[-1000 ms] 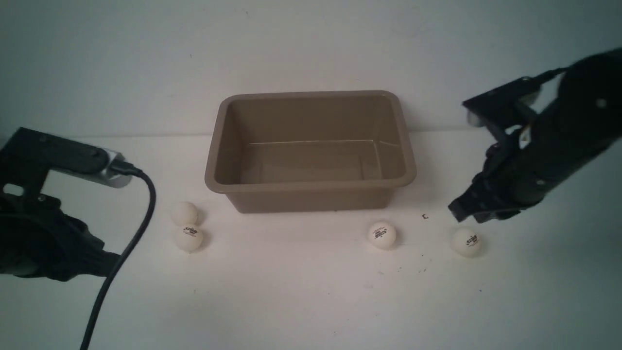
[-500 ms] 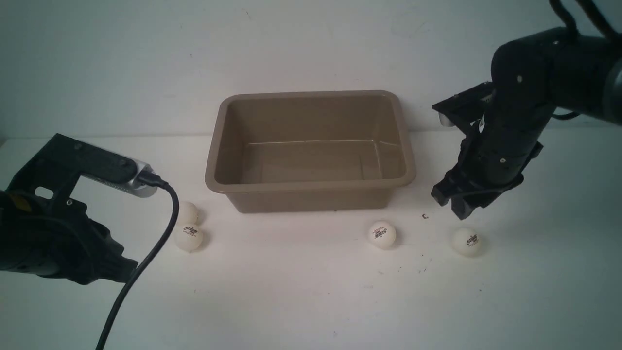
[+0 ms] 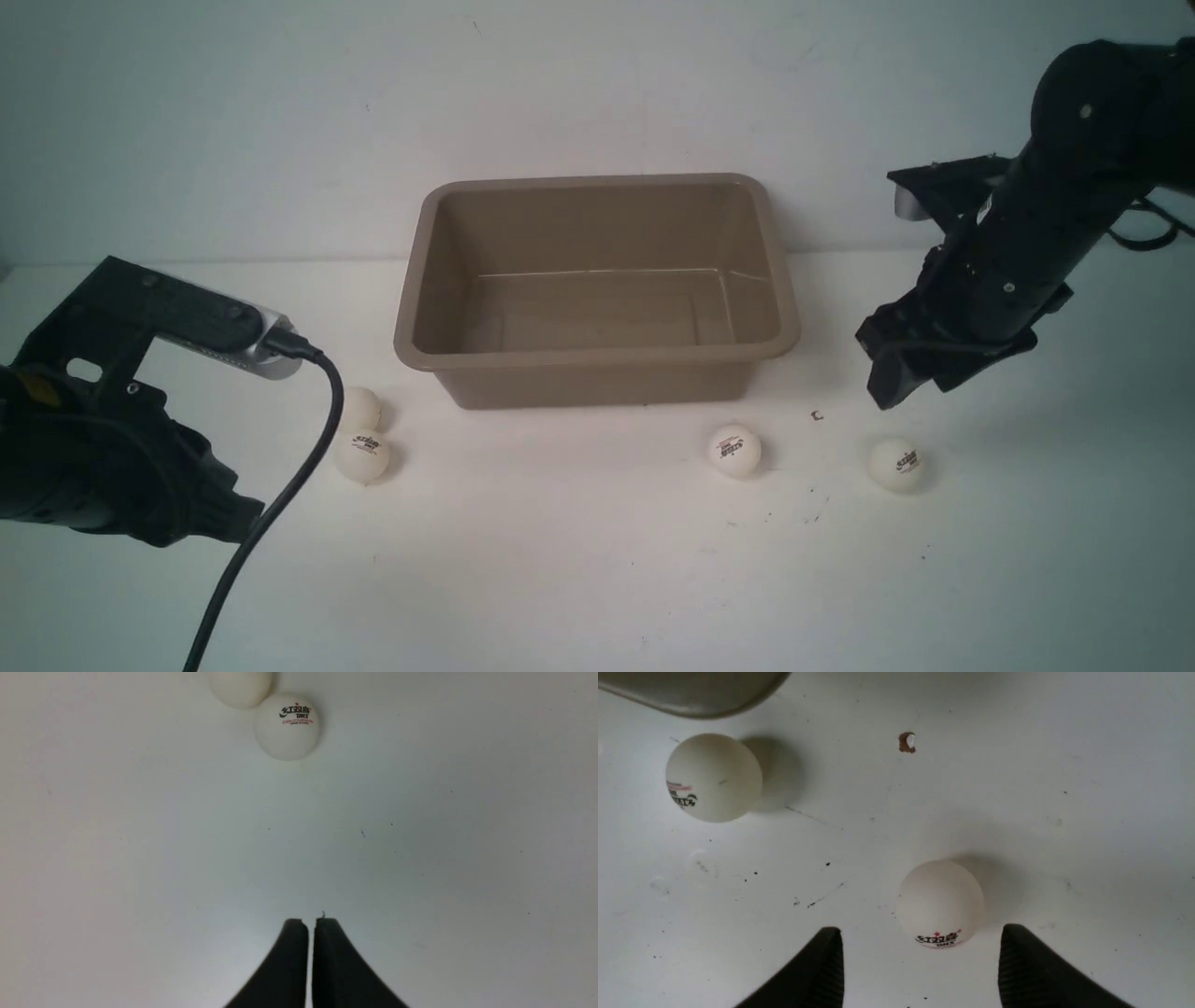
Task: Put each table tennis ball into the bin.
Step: Use the right arm to clamp the table tennis ball closest to it
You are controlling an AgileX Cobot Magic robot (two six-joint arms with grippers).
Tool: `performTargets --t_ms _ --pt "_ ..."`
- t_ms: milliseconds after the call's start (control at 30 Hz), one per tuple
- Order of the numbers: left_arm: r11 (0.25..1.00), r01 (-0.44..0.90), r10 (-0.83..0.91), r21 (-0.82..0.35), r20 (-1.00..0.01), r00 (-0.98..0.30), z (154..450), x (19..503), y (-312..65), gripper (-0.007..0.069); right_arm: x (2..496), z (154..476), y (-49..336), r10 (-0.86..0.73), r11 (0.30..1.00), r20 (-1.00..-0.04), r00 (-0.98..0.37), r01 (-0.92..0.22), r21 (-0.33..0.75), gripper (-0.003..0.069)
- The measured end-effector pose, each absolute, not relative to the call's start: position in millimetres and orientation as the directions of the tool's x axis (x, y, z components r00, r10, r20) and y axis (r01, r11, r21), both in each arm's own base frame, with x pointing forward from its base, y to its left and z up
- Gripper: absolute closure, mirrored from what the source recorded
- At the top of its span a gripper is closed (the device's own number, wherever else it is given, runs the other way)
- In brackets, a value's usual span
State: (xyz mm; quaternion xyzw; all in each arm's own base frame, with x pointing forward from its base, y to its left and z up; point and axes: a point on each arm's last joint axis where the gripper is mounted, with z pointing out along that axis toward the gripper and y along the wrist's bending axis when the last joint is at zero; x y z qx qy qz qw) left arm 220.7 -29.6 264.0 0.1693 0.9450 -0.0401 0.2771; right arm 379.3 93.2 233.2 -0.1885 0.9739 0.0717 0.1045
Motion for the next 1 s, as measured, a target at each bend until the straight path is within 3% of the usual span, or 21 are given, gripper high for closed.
performTargets --t_ms 1000 --pt "0.939 0.343 0.298 0.019 -0.538 -0.788 264.1 220.8 -29.6 0.0626 388.3 189.5 92.4 -0.351 0.926 -0.168 -0.921 -0.368 0.084 0.0231"
